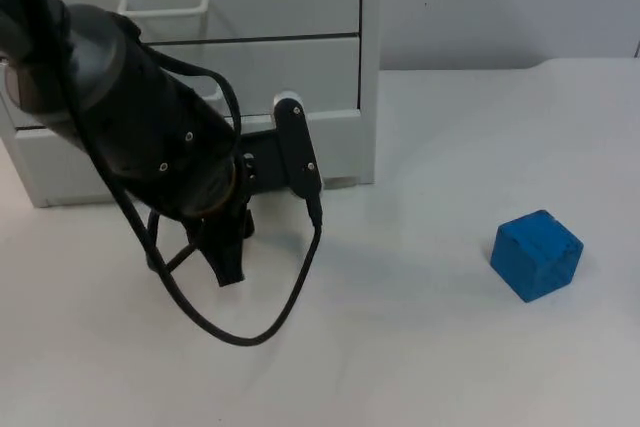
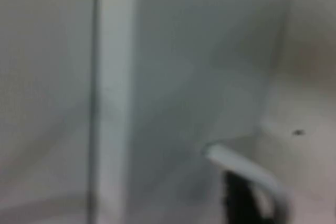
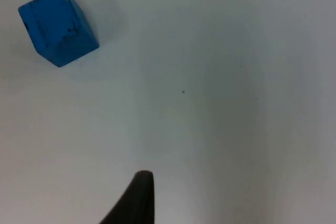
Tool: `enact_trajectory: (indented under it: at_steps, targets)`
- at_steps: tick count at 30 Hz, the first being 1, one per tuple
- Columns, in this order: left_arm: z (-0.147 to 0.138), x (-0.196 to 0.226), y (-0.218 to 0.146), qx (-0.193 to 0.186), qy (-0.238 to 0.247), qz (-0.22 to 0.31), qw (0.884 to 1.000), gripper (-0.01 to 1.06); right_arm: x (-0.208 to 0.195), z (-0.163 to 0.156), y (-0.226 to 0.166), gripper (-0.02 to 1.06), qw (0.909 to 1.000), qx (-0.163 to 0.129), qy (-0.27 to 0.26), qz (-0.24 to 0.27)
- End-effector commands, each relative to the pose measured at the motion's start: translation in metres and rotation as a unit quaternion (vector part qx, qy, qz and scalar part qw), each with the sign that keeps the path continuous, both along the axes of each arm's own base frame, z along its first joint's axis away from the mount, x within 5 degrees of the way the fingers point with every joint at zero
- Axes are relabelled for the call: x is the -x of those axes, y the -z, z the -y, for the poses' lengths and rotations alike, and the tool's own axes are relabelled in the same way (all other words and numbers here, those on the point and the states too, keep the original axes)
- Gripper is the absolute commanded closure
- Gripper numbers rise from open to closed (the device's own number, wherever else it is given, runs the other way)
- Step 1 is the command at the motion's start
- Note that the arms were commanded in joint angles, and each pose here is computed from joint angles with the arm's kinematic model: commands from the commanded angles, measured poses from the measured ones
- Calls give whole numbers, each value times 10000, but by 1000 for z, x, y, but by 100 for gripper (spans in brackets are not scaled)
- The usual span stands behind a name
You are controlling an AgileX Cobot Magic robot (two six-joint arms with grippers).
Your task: Open the drawer with the left hand, place the block into the drawer with the right hand, then close the drawer with the left hand.
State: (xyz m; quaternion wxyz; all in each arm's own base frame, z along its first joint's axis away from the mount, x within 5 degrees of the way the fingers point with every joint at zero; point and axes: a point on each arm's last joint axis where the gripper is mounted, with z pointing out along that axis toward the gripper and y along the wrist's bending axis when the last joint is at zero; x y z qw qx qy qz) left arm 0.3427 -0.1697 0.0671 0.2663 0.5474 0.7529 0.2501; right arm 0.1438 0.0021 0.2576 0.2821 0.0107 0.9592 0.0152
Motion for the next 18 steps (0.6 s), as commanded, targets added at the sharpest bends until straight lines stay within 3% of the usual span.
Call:
enact_trajectory:
  at_steps: [1, 2, 3, 7, 10, 15, 18]
  targets:
    - [-1, 2, 8, 82, 1, -187, 9998, 75, -1, 1, -2, 0, 10000, 5, 29, 94]
    - [-1, 4, 9, 191, -129, -274, 9994, 98, -1, 1, -2, 0, 10000, -5, 31, 93]
    - [-2, 5, 10, 273, -304, -331, 9986, 105, -1, 1, -2, 0, 9999, -22, 42, 92]
    - [-2, 22, 13, 506, -570, -800, 9939, 105, -1, 0, -2, 0, 9999, -32, 44, 92]
    - [6, 65, 4, 806, -350, -1297, 9876, 105, -1, -1, -2, 0, 9998, -130, 66, 133]
    - [15, 117, -13, 567, 312, -1473, 9870, 105, -1, -1, -2, 0, 9998, -151, 70, 125]
    - [15, 132, -18, 530, 446, -1552, 9854, 105, -1, -2, -2, 0, 9996, -236, 87, 115]
